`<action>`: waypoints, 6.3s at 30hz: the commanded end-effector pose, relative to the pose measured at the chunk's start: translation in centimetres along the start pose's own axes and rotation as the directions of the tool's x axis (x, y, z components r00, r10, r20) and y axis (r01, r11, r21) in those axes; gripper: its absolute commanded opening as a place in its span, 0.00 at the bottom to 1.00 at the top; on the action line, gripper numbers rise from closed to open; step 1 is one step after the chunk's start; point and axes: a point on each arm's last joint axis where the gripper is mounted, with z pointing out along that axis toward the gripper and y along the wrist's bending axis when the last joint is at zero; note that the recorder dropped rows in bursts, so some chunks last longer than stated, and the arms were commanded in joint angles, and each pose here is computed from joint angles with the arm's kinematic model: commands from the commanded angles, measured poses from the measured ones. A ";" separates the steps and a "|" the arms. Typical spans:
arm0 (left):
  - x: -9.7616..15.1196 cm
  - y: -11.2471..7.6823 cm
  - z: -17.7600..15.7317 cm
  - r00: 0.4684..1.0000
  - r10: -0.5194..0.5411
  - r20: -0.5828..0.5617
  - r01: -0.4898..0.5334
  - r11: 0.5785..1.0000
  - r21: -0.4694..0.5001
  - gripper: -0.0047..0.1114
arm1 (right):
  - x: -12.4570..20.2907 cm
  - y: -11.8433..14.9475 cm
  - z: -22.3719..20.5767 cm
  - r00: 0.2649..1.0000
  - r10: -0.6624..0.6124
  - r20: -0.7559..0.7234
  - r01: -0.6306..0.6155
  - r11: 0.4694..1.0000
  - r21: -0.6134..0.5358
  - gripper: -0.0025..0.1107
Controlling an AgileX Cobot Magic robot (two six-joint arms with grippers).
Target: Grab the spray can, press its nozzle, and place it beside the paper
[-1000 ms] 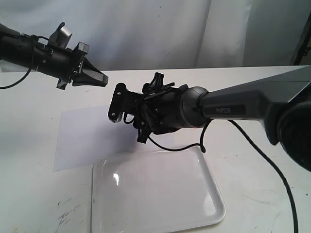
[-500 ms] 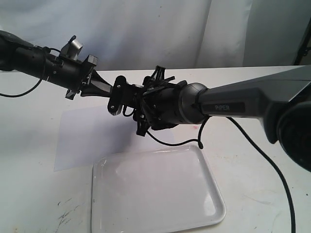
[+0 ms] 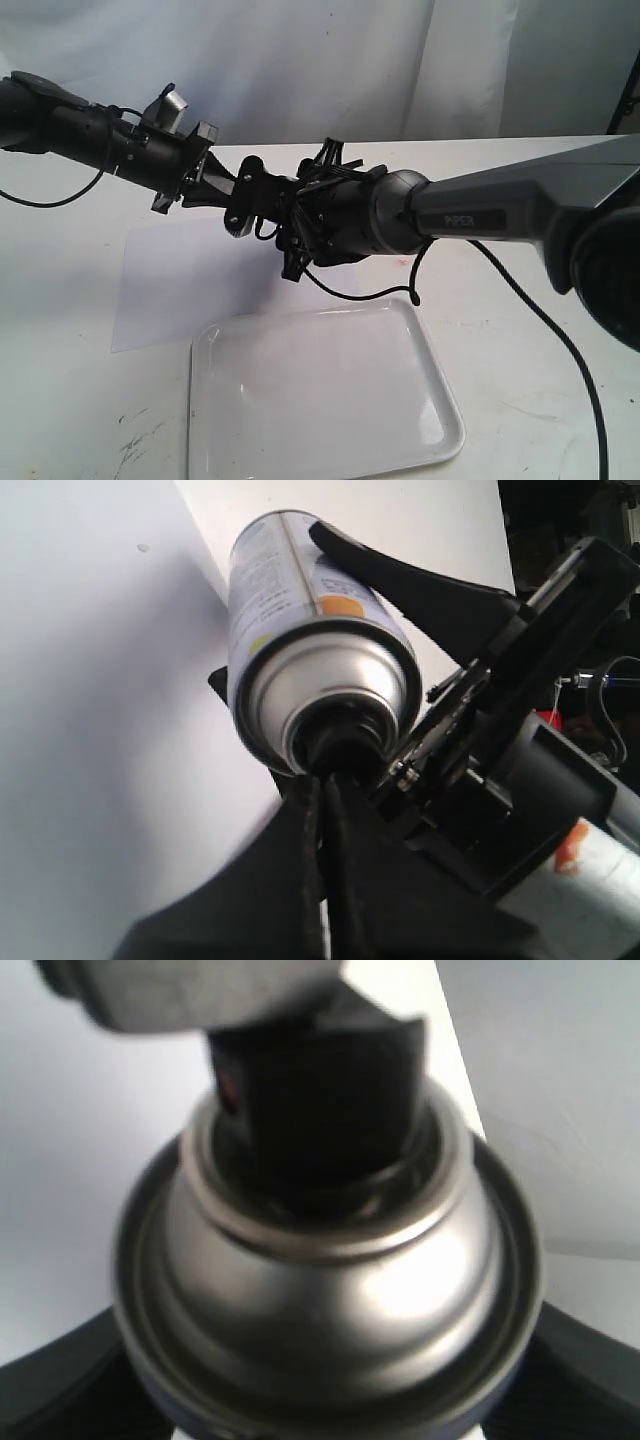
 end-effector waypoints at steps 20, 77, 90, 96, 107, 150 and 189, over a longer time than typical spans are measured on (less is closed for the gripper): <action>-0.4 -0.8 -2.6 0.997 0.073 0.037 -0.067 0.986 -0.151 0.04 | -0.6 -2.1 -1.1 0.999 0.035 0.033 -0.036 0.999 0.027 0.02; 27.4 -15.5 -14.4 0.490 0.631 0.601 -0.110 0.729 -0.676 0.04 | 7.8 -0.3 -14.4 0.557 0.826 0.088 -0.685 0.516 -0.514 0.02; 27.5 -15.5 -14.2 0.507 0.626 0.592 -0.126 0.734 -0.668 0.04 | 8.0 3.2 -15.3 0.715 0.693 0.094 -0.547 0.638 -0.542 0.02; 27.6 -15.5 -14.1 0.516 0.623 0.587 -0.135 0.737 -0.663 0.04 | 8.4 3.7 -14.8 0.735 0.675 0.066 -0.546 0.647 -0.532 0.02; 27.7 -15.5 -14.0 0.524 0.622 0.581 -0.144 0.738 -0.659 0.04 | 8.6 4.0 -14.4 0.752 0.657 0.058 -0.535 0.659 -0.529 0.02; 27.7 -15.5 -13.9 0.529 0.640 0.558 -0.158 0.720 -0.676 0.04 | 8.6 -7.3 -27.5 0.537 0.799 0.269 -0.729 0.600 -0.328 0.06; 30.2 -17.9 -17.7 0.199 0.851 0.486 -0.080 0.508 -0.858 0.04 | 20.9 -7.7 -42.9 0.358 0.567 0.742 -0.872 0.486 0.049 0.02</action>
